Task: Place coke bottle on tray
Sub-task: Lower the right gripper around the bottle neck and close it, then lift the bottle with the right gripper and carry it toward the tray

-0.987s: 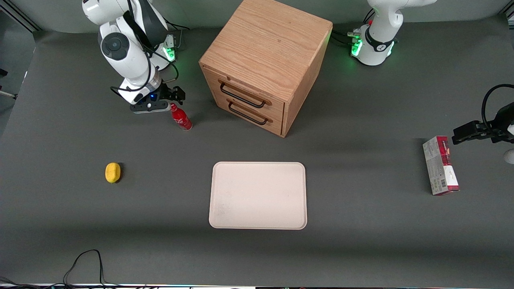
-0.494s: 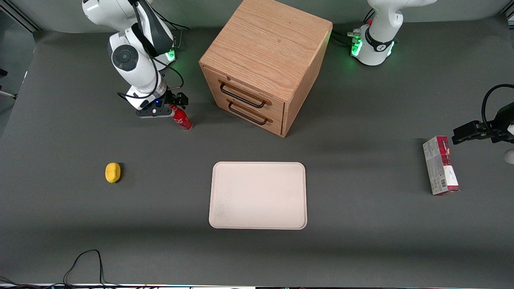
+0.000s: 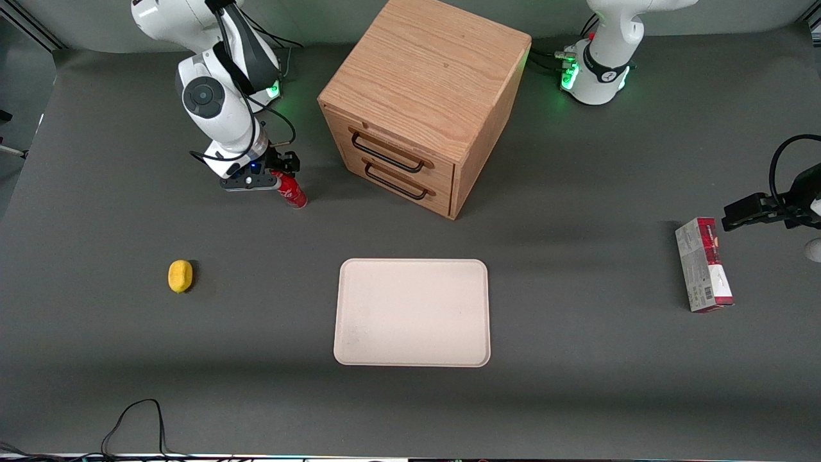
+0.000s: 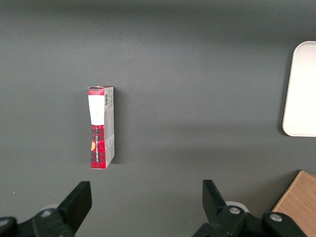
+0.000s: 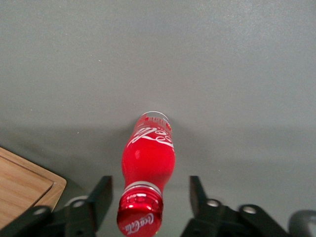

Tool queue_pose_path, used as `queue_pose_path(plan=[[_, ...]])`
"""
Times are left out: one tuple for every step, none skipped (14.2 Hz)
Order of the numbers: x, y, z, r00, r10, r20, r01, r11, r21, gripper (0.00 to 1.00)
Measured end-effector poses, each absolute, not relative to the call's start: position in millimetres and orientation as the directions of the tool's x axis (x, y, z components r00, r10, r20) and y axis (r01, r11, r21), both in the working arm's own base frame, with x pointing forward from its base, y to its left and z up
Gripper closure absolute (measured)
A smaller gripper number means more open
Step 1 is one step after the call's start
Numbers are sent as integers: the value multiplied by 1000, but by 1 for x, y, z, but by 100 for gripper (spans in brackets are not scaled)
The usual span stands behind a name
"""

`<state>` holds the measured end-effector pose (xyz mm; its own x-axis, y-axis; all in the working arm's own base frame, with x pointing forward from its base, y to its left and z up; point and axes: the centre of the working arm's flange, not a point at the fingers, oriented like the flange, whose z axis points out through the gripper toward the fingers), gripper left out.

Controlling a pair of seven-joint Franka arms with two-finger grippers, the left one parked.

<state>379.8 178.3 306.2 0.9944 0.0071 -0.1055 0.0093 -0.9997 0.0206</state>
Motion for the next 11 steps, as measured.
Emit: queue_pose_path(plan=[[380,178,306,994,7,-105,9,-1000,20,47],[380,179,307,995,8,-103,10,-1000,19,57],[381,179,308,995,9,-100,11,-1000,18,65],[381,179,308,995,9,-100,11,-1000,18,65],[381,180,308,995,9,-99,11,-1000,18,65],[381,180,308,995,9,-98,11,-1000,18,65],[382,180,309,995,10,-95,11,-1000,16,65],[384,181,313,996,10,-90,11,-1000,14,65],[388,183,319,996,11,-91,12,-1000,14,65],[394,186,332,995,11,-95,12,-1000,15,65],[401,189,350,995,11,-100,13,-1000,16,65]])
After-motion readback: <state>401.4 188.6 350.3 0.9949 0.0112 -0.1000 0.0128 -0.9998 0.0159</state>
